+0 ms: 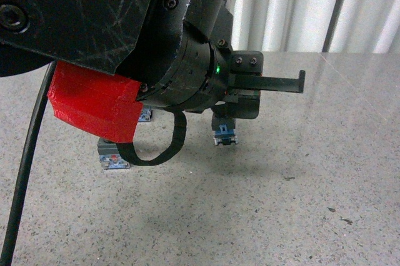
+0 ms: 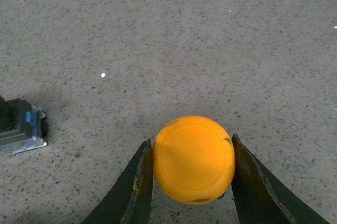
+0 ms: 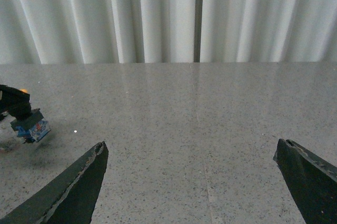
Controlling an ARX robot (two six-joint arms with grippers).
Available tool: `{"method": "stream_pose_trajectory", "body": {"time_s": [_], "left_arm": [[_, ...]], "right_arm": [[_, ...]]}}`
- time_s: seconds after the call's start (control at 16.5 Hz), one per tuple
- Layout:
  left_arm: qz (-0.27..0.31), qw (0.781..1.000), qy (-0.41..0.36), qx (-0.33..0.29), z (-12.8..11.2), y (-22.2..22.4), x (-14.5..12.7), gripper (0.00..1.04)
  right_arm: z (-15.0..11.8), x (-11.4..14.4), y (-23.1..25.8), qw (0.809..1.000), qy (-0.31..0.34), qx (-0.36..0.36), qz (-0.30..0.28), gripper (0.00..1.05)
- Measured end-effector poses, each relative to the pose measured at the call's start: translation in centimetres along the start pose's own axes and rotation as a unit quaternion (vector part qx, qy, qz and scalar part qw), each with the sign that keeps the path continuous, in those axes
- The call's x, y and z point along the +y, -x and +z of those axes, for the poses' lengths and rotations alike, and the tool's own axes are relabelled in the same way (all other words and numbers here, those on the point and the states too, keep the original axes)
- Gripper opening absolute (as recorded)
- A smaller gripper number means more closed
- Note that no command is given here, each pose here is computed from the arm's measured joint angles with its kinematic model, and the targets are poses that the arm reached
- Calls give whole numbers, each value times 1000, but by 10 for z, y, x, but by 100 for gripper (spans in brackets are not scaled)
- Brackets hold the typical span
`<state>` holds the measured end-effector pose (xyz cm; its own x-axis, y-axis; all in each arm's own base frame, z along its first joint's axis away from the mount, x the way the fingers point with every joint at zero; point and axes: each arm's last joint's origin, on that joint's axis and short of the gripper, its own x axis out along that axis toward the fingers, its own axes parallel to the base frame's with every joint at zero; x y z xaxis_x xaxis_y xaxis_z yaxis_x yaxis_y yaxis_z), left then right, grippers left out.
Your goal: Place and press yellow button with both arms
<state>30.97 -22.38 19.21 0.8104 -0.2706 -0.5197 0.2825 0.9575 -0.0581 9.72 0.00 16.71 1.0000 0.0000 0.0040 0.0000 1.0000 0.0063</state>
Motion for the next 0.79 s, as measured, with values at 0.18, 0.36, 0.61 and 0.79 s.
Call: {"method": "stream_pose_trajectory", "body": {"time_s": [0.18,0.36,0.61,0.79], "left_arm": [[11,1000,13,13,-6,-4,-6,34],[7,1000,21,18,-9,-6,-8,42],[3,1000,17,-1,-2,0,-8,89],[13,997,-1,-74,27,27,-3,98]], "right_arm": [[0,0,0,1000,0,0,0,98],[0,0,0,1000,0,0,0,98],[0,0,0,1000,0,0,0,98],[0,0,0,1000,0,0,0,98]]}}
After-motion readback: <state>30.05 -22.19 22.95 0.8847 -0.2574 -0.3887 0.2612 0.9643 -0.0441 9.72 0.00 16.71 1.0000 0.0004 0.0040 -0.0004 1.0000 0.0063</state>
